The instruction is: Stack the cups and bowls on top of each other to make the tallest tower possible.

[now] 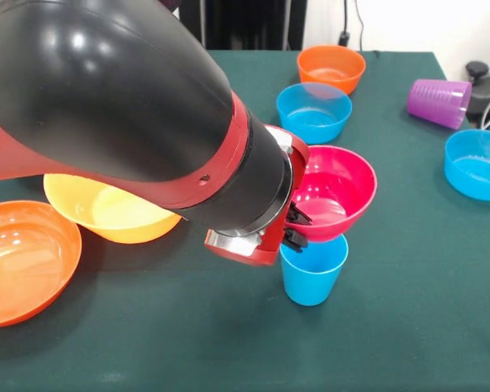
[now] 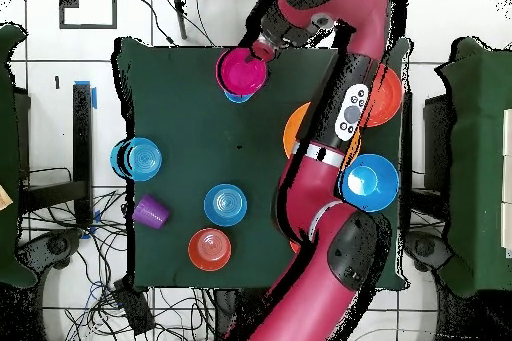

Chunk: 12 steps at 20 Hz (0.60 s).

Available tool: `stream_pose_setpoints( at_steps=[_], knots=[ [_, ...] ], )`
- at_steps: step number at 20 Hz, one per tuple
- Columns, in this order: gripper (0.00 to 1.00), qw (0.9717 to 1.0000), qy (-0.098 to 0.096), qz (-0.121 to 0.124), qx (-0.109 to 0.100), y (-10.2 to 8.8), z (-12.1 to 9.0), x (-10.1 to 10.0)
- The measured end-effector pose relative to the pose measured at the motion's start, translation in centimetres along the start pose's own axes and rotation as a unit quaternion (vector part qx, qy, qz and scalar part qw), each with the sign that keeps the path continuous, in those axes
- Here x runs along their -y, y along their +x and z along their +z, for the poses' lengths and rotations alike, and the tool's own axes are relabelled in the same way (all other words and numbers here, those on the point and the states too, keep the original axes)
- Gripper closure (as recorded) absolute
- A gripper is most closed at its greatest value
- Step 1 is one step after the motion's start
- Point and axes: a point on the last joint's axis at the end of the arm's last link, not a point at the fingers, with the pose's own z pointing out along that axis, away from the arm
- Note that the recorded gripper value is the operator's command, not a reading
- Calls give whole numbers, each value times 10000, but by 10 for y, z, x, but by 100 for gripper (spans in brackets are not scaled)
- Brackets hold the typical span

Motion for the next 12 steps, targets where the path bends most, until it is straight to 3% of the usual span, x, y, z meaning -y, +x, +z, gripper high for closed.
stream_pose_setpoints(
  at_steps=[6, 12],
  knots=[
    [100, 9999, 80, 1, 106, 3, 3, 3],
    [100, 9991, 330, 51, 267, 6, 6, 11]
  ],
)
